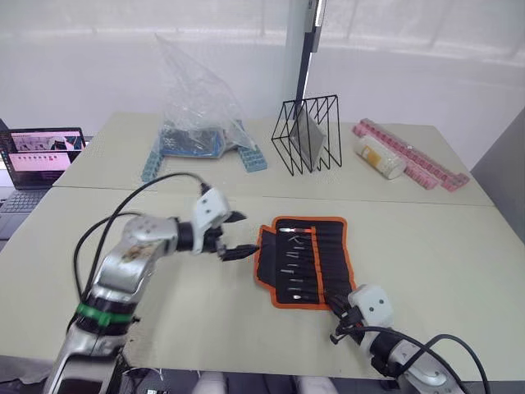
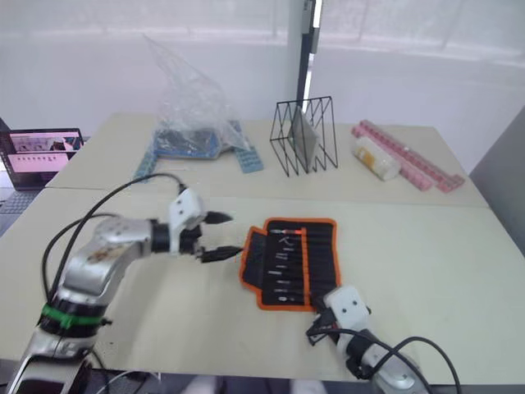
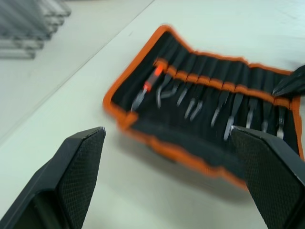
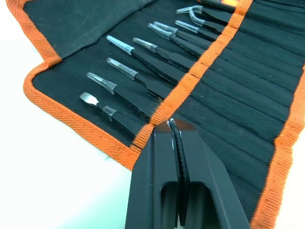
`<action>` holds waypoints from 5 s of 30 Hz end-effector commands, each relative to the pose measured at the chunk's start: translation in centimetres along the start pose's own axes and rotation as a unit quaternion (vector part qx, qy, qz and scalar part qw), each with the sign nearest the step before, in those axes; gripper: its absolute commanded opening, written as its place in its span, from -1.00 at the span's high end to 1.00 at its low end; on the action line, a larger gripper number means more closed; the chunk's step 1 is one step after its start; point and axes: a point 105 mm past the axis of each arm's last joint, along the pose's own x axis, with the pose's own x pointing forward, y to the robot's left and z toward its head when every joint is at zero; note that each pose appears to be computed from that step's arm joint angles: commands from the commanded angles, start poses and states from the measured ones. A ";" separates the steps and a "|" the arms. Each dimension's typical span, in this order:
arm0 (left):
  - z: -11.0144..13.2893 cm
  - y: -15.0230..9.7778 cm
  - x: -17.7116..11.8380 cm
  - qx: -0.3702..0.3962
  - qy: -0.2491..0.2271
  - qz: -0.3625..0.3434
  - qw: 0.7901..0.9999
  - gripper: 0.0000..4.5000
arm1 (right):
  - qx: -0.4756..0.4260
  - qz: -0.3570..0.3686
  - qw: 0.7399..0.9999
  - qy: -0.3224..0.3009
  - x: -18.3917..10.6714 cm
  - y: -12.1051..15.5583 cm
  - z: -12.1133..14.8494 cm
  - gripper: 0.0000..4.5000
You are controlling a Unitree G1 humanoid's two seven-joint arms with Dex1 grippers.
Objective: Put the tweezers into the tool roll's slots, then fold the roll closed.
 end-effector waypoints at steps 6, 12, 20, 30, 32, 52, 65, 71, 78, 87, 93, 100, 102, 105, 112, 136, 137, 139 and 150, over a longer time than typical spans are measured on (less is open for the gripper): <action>-2.8 -1.4 -7.1 -0.036 -0.019 0.107 0.993 -1.00 | -0.013 -0.027 0.996 -0.086 -2.0 -3.0 4.2 0.61; -4.9 -2.3 -11.0 -0.045 -0.010 0.163 0.986 -1.00 | -0.014 -0.035 0.994 -0.099 -2.6 -6.0 4.5 -0.29; -6.3 -2.1 -14.3 -0.055 -0.003 0.217 0.975 -1.00 | -0.015 -0.044 0.994 -0.097 -3.3 -10.9 2.9 -0.99; -5.8 -2.8 -13.3 -0.024 -0.019 0.215 0.976 -1.00 | -0.047 0.046 0.993 -0.094 -3.0 -6.5 3.9 -0.99; -5.7 -3.3 -12.9 -0.014 -0.023 0.202 0.979 -1.00 | -0.050 0.088 0.990 -0.094 -2.7 -3.9 4.7 -0.99; -3.1 -5.7 -9.7 0.015 -0.052 0.075 0.996 -1.00 | -0.141 0.184 0.970 -0.078 4.7 7.7 5.8 -0.99; -2.5 -5.9 -9.7 0.020 -0.054 0.056 0.997 -1.00 | -0.147 0.062 0.984 -0.079 7.2 7.8 5.7 -0.99; -2.5 -5.8 -9.9 0.020 -0.051 0.060 0.997 -1.00 | -0.134 0.042 0.986 -0.088 7.4 7.8 6.1 -0.45; -2.4 -5.9 -10.0 0.019 -0.053 0.062 0.997 -1.00 | -0.130 0.038 0.988 -0.080 7.4 7.7 5.6 0.60; -2.3 -5.9 -9.9 0.017 -0.058 0.055 0.997 -1.00 | -0.100 0.058 0.989 -0.089 7.2 7.9 5.6 0.97; -2.6 -5.4 -9.4 0.022 -0.056 0.040 0.997 -1.00 | -0.087 0.170 0.975 -0.114 5.8 9.1 5.7 0.97; -2.7 -4.3 -8.3 0.052 -0.048 -0.019 0.997 -1.00 | -0.091 0.282 0.952 -0.079 2.2 8.4 3.7 0.97; -2.8 -3.9 -7.8 0.067 -0.041 -0.039 0.996 -1.00 | -0.092 0.291 0.949 -0.077 1.7 8.0 3.6 0.97; -3.3 -3.2 -6.7 0.106 -0.016 -0.078 0.991 -1.00 | -0.092 0.297 0.947 -0.076 1.1 7.7 3.6 0.97; -3.2 -1.2 -2.5 0.218 0.000 -0.199 0.955 -1.00 | -0.091 0.290 0.950 -0.074 1.0 7.5 3.2 0.97; -1.5 -1.2 5.0 0.284 -0.038 -0.317 0.904 0.39 | -0.089 0.212 0.971 -0.063 -0.3 6.7 2.6 1.00; -1.4 -1.3 5.0 0.284 -0.039 -0.320 0.903 0.55 | -0.089 0.210 0.972 -0.062 -0.3 6.6 2.6 1.00; -1.5 -1.5 5.1 0.285 -0.041 -0.325 0.901 0.85 | -0.088 0.206 0.973 -0.062 -0.4 6.6 2.6 1.00; -2.3 -2.2 4.4 0.280 -0.035 -0.345 0.895 0.98 | -0.098 0.151 0.983 -0.043 0.2 4.8 1.7 1.00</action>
